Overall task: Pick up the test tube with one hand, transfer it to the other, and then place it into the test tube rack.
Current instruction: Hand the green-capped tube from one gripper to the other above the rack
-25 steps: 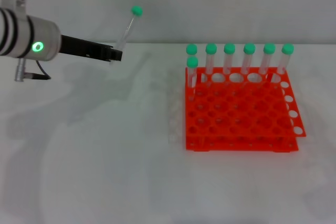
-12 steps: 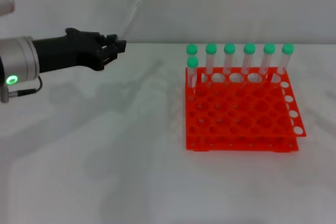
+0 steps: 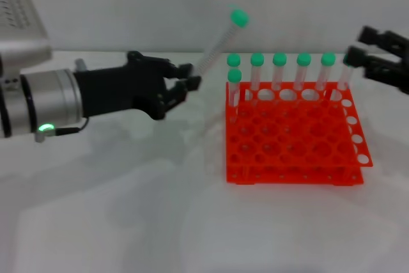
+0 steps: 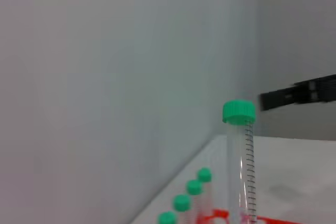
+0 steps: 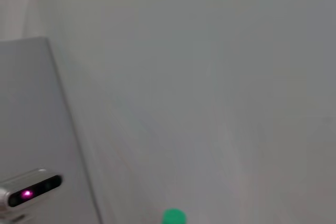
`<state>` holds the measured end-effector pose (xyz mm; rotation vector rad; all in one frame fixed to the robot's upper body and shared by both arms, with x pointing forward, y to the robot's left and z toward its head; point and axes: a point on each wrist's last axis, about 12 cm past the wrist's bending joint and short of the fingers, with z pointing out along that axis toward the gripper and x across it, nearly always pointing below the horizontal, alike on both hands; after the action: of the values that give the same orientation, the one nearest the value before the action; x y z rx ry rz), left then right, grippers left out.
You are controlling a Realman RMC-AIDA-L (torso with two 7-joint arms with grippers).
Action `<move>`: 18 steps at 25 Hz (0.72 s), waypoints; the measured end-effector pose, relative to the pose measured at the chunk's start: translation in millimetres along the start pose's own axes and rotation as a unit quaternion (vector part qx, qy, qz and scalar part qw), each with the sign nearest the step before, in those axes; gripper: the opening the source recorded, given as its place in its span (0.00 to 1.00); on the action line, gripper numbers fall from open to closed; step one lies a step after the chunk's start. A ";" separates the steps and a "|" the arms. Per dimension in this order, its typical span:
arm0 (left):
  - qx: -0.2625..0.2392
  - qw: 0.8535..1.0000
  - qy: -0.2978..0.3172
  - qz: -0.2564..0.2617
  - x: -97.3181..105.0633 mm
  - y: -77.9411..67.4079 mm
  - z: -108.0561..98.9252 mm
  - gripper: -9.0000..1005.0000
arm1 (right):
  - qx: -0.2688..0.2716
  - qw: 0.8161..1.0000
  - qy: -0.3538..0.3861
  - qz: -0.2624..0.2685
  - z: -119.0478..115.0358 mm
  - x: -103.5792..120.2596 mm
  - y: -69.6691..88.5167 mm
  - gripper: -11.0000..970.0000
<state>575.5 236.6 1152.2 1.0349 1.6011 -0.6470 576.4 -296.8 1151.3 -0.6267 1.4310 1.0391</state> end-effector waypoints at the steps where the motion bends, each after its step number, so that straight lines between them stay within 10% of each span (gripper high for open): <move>1: 0.005 1.000 -0.002 0.005 -0.2 -2.1 1.9 0.19 | -0.008 1.000 0.003 0.001 5.7 0.9 1.4 0.90; 18: 0.044 0.998 -0.016 0.032 -6.4 -15.3 20.9 0.19 | -0.055 0.998 0.034 -0.007 58.8 13.8 16.6 0.90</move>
<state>572.5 210.1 1150.9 1.1296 1.5173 -0.6922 588.6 -235.5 1147.6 -0.7568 1.4330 1.0993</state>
